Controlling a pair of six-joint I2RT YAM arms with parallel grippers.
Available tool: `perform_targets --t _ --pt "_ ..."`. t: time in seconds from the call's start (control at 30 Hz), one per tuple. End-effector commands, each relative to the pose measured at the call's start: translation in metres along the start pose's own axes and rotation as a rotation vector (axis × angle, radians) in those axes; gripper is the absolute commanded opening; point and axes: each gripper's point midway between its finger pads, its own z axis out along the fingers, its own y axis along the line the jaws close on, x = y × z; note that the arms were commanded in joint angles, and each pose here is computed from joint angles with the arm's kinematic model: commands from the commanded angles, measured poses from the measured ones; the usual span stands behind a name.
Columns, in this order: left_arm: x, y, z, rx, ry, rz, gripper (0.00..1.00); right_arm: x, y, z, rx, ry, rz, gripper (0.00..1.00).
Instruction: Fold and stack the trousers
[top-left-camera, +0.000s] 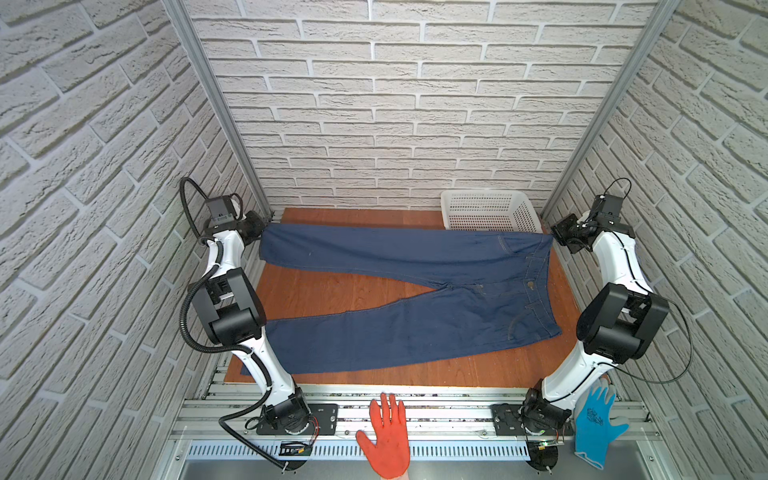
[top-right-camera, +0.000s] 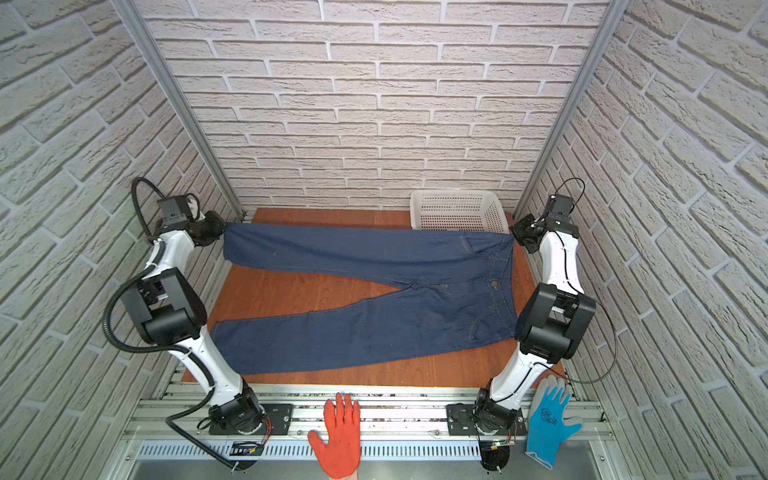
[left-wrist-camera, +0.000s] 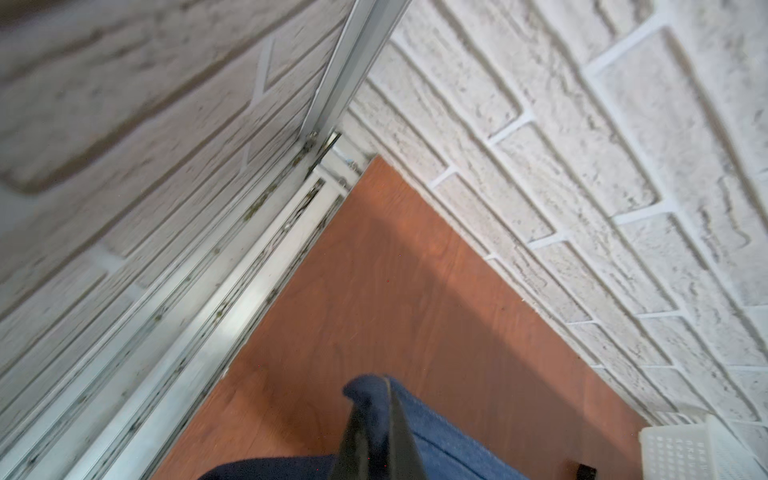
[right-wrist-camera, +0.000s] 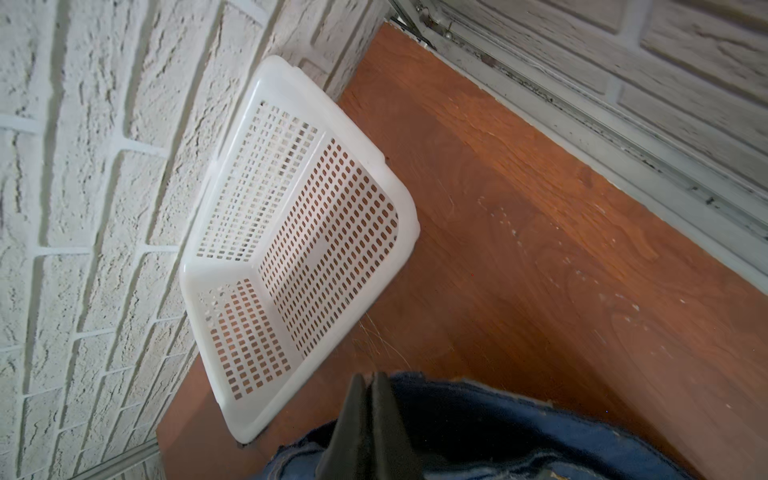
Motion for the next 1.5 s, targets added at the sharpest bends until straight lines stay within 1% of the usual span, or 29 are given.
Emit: perform_targets --t 0.0,0.13,0.3,0.37,0.47,0.57,0.7,0.83,0.87,0.93,1.07,1.2,1.33,1.47 --pt "-0.025 -0.021 0.010 0.088 -0.072 0.030 0.00 -0.038 0.032 -0.005 -0.083 -0.142 -0.032 0.05" --pt "-0.031 -0.040 0.019 0.140 -0.085 0.061 0.00 -0.051 0.048 -0.001 -0.099 -0.178 -0.055 0.05" --pt "-0.036 -0.054 0.031 0.187 -0.101 0.065 0.00 -0.064 0.064 0.005 -0.123 -0.219 -0.082 0.05" --pt "-0.037 -0.057 0.034 0.206 -0.107 0.056 0.00 -0.065 0.063 0.018 -0.113 -0.213 -0.086 0.05" --pt "-0.036 -0.059 0.035 0.231 -0.115 0.038 0.00 -0.067 0.064 0.026 -0.107 -0.218 -0.102 0.05" --pt "-0.033 -0.058 0.028 0.248 -0.129 0.028 0.00 -0.065 0.061 0.032 -0.100 -0.211 -0.112 0.05" --pt "-0.032 -0.051 0.003 0.276 -0.177 -0.005 0.00 -0.061 0.057 0.032 -0.088 -0.212 -0.155 0.05" --pt "-0.023 -0.031 -0.025 0.288 -0.218 -0.063 0.00 -0.059 0.046 0.028 -0.077 -0.223 -0.191 0.05" --pt "-0.022 -0.028 -0.032 0.288 -0.227 -0.071 0.00 -0.060 0.048 0.017 -0.089 -0.241 -0.204 0.05" --pt "-0.013 -0.016 -0.043 0.279 -0.237 -0.089 0.00 -0.059 0.042 0.011 -0.089 -0.262 -0.222 0.05" --pt "-0.009 -0.003 -0.059 0.303 -0.251 -0.138 0.00 -0.055 0.027 0.001 -0.076 -0.298 -0.265 0.05" --pt "-0.004 0.000 -0.073 0.320 -0.259 -0.155 0.00 -0.049 0.011 -0.009 -0.049 -0.304 -0.284 0.05" --pt "0.015 -0.001 -0.086 0.325 -0.240 -0.156 0.00 -0.038 -0.008 -0.020 -0.008 -0.300 -0.285 0.06" --pt "0.039 0.004 -0.102 0.295 -0.230 -0.161 0.00 -0.027 -0.030 -0.032 0.041 -0.297 -0.274 0.05"
